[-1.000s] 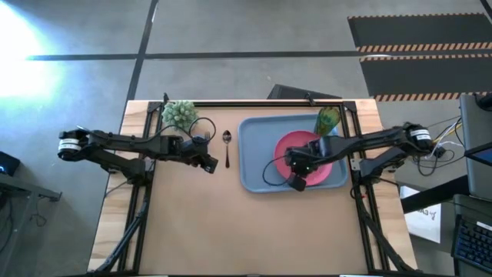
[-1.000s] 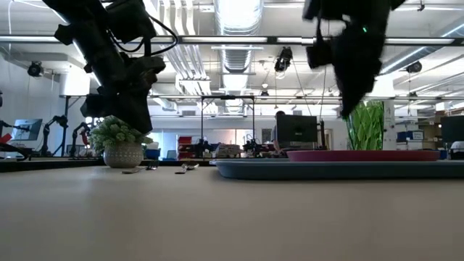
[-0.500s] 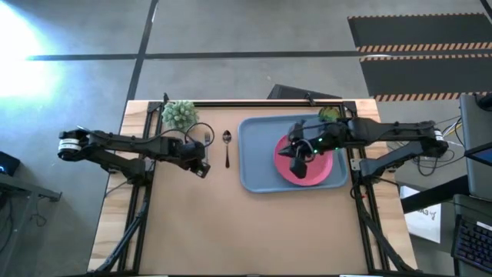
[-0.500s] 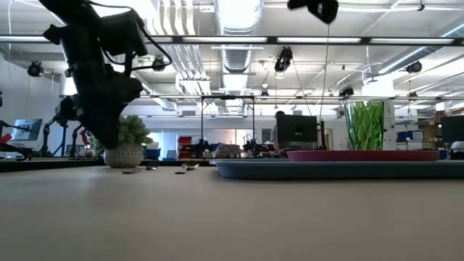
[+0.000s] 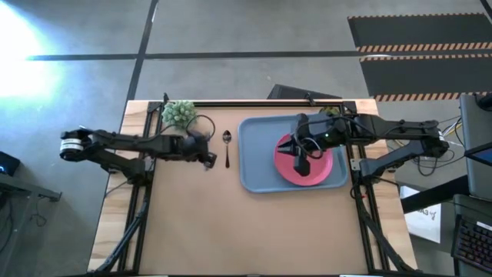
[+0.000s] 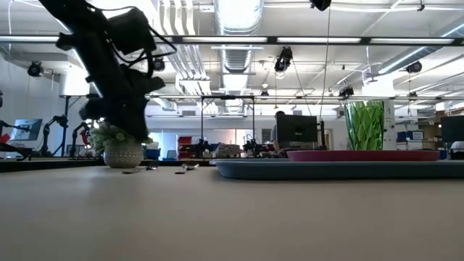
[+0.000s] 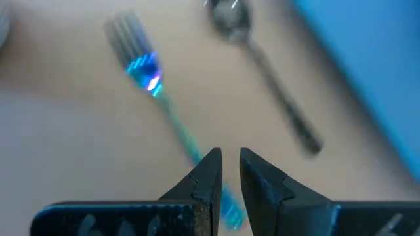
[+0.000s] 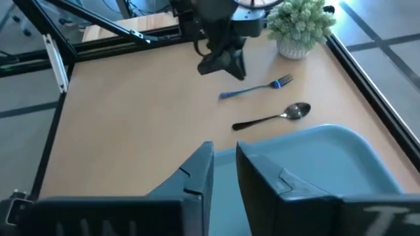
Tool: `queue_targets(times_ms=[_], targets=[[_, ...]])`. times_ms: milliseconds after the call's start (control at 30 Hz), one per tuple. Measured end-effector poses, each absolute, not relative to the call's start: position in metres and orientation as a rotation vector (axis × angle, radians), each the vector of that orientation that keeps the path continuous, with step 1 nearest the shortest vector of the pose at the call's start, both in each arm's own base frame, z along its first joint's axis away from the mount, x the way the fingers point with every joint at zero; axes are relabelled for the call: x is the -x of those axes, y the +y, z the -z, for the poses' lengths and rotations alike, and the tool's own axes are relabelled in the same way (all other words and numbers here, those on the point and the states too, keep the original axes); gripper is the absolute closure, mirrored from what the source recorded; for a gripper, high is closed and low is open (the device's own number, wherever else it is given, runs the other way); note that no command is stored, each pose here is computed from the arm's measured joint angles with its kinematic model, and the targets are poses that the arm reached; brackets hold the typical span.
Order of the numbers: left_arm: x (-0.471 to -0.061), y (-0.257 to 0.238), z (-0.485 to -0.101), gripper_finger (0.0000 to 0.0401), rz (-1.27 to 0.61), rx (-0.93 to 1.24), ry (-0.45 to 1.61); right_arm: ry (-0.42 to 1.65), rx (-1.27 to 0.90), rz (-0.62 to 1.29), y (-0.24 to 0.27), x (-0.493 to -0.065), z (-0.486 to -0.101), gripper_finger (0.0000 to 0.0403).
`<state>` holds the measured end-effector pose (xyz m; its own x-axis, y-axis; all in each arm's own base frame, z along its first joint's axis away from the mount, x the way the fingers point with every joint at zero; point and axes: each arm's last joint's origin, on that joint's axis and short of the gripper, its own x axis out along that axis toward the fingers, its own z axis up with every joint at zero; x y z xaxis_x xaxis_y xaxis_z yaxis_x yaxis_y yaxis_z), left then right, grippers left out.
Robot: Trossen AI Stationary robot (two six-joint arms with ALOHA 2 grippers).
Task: Pick and place plate/cup/fork/spoon on tray
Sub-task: Put the iridescent fork on the left of the pink plate
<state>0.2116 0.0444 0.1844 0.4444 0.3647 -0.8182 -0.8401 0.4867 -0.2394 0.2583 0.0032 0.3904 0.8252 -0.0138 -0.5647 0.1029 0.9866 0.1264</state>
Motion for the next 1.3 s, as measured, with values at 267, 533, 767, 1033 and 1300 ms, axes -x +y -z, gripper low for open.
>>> queue_targets(times_ms=[267, 533, 767, 1033, 1300], targets=[[-0.217, 0.054, -0.176, 0.0346, -0.794, 0.739, 0.826, 0.600, -0.159, 0.055, 0.003, -0.258, -0.390, 0.0314], [-0.219, 0.056, -0.170, 0.0255, -0.828, 0.767, 0.861, 0.606, -0.173, 0.003, 0.005, -0.258, -0.390, 0.0305], [-0.221, 0.062, -0.167, 0.0205, -0.865, 0.785, 0.863, 0.608, -0.162, -0.010, 0.005, -0.258, -0.390, 0.0305], [-0.229, 0.070, -0.152, 0.0202, -0.911, 0.805, 0.889, 0.608, -0.162, -0.023, 0.006, -0.258, -0.390, 0.0310], [-0.251, 0.077, -0.136, 0.0202, -0.879, 0.823, 0.844, 0.610, -0.164, -0.026, 0.006, -0.258, -0.390, 0.0314]])
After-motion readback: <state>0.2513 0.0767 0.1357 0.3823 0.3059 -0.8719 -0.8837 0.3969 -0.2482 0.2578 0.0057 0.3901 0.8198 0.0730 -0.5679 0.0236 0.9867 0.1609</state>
